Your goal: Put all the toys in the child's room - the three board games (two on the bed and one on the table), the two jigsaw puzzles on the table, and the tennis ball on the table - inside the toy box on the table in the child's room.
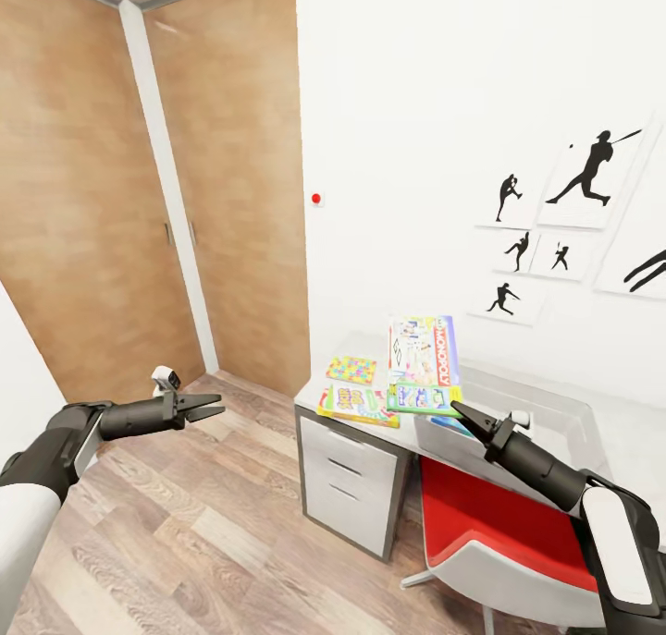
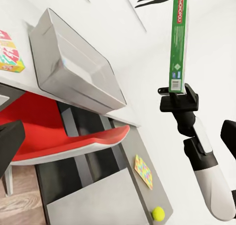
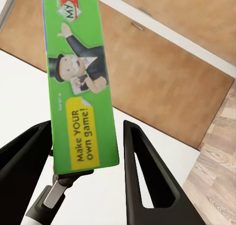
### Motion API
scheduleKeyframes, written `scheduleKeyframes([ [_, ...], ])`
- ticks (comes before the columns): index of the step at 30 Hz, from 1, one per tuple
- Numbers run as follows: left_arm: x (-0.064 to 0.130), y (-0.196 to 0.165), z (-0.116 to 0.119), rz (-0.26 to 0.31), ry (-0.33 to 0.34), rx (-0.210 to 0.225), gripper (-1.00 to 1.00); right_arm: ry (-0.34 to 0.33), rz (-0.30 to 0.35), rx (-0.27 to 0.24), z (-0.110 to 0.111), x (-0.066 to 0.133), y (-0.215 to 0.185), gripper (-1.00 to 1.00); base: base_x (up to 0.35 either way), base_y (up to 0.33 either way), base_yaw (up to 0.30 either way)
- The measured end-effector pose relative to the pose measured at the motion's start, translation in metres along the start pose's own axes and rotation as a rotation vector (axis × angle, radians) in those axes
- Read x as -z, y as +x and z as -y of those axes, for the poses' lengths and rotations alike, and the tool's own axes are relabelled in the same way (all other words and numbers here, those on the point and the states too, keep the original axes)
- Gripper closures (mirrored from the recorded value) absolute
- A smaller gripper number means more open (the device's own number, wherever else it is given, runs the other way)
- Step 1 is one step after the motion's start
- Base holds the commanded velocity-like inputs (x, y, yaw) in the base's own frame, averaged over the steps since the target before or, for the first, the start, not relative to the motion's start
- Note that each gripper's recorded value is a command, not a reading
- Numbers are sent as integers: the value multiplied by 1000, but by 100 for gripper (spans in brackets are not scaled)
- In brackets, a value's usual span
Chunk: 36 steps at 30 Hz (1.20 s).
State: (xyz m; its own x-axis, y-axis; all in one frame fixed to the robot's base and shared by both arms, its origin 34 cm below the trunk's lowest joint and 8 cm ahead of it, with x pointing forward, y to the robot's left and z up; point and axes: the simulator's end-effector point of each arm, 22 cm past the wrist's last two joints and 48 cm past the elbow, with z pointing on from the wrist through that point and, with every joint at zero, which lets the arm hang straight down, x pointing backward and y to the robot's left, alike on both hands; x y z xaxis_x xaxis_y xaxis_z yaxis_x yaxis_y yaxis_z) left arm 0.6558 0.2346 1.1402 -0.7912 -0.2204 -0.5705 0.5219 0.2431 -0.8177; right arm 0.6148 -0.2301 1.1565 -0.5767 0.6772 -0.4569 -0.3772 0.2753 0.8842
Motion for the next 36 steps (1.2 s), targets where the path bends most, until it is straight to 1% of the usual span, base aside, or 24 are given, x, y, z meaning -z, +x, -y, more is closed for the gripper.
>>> scheduleKeyframes([
  [8,0,0,1,0,0,-2,-100,-1,0,1,-1,0,0,100,0,0,-47],
  [23,2,-4,10,5,4,-17,-100,-10,4,14,-9,1,-2,100,6,0,-209],
  [31,3,-5,14,7,6,-26,-100,-12,6,18,-11,2,-3,100,133,19,-223],
  [36,3,-6,16,8,7,-28,-100,-14,6,18,-12,2,-3,100,174,71,-93],
])
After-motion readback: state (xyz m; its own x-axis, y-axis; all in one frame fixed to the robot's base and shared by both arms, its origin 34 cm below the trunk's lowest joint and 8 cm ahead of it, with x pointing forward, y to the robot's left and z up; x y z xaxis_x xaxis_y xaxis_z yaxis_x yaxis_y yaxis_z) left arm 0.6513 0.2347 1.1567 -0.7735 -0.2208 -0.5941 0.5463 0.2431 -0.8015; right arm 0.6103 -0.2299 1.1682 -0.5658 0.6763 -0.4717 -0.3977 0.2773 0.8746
